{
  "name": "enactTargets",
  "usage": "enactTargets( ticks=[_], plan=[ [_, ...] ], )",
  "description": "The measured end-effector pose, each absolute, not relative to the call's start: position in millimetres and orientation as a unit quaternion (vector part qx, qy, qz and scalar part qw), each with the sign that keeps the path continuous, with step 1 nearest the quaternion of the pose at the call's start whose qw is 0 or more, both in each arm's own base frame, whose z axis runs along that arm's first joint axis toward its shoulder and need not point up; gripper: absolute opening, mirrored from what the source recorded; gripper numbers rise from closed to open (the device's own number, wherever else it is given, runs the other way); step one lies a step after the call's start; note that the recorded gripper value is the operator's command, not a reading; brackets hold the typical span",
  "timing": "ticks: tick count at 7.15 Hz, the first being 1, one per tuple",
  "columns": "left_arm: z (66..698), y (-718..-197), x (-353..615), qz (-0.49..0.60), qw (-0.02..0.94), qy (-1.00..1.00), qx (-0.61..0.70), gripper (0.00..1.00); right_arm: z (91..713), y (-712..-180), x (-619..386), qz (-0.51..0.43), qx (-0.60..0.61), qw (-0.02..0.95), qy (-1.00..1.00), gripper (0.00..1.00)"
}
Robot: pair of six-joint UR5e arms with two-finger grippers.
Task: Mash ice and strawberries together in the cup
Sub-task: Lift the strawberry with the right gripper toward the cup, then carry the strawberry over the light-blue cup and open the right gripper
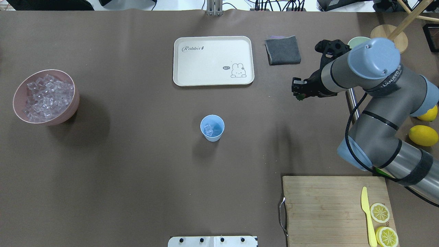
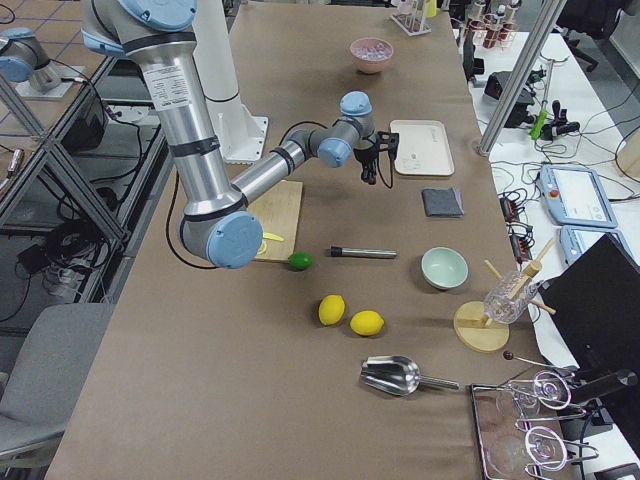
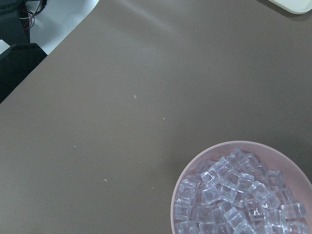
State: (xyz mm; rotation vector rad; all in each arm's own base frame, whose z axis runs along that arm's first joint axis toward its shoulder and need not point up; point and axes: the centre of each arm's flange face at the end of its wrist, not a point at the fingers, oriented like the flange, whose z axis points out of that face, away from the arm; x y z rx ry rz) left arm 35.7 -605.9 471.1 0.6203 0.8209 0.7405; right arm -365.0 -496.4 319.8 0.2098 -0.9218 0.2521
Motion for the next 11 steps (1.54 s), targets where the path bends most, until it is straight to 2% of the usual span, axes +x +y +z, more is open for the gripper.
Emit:
enactTargets(
  ticks=[5, 11],
  plan=[
    [463, -608, 38, 0.303, 0.820, 0.402, 0.273, 0.97, 188, -452, -414, 0.050, 0.137, 0.833, -0.534, 0.00],
    [458, -604, 39, 0.274, 0.828, 0.412, 0.262, 0.97, 174, -423, -490, -0.017, 0.146, 0.840, -0.523, 0.00]
  ],
)
